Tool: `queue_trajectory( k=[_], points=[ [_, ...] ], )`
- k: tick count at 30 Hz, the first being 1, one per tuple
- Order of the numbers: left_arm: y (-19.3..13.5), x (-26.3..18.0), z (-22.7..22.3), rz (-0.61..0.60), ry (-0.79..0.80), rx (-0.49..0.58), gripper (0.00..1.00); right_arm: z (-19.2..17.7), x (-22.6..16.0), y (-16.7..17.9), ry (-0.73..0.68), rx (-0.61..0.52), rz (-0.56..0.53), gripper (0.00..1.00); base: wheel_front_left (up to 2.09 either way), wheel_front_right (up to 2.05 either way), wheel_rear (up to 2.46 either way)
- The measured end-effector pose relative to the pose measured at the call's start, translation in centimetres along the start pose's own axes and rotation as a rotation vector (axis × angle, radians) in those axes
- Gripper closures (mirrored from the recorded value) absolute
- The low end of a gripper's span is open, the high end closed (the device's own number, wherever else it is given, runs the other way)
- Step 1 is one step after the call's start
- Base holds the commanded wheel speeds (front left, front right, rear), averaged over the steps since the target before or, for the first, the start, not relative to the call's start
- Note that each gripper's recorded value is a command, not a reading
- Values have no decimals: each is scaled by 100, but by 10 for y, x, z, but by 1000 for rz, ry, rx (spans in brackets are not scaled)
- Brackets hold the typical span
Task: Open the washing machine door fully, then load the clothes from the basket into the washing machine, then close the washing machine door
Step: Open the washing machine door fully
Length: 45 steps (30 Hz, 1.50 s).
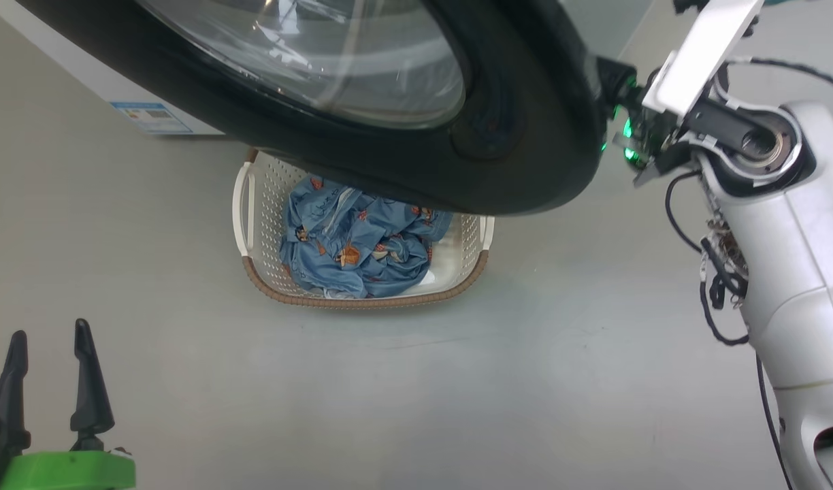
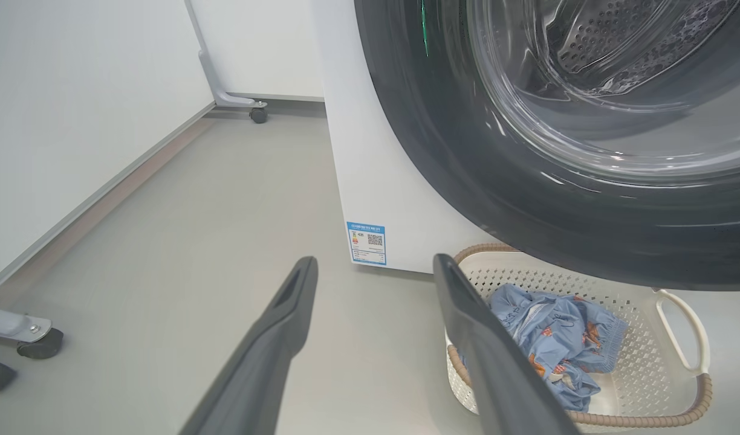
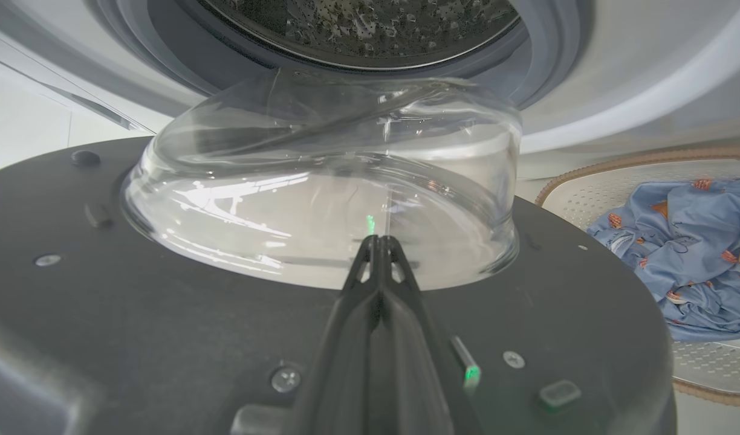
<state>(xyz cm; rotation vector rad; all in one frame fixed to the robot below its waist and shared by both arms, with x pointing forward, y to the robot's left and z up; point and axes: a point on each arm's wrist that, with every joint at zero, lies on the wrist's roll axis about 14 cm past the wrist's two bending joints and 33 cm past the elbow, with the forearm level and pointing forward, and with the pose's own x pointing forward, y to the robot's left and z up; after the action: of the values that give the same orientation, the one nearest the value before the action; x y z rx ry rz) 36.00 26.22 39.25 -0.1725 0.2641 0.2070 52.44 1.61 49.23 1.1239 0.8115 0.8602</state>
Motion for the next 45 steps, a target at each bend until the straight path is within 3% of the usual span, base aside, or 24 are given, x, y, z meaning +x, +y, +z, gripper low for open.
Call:
queue_trajectory(
  k=[9,19,45],
  points=[
    [-14,-7,11,-31,-39,-37,0,-46,-10,8,94,16,-11,100,0,0,0],
    [-21,-25,31,-46,-109,-69,0,-104,-11,37,206,50,51,100,0,0,0],
    [22,-83,71,81,-284,-128,0,-230,1,111,519,63,226,100,0,0,0]
  ],
)
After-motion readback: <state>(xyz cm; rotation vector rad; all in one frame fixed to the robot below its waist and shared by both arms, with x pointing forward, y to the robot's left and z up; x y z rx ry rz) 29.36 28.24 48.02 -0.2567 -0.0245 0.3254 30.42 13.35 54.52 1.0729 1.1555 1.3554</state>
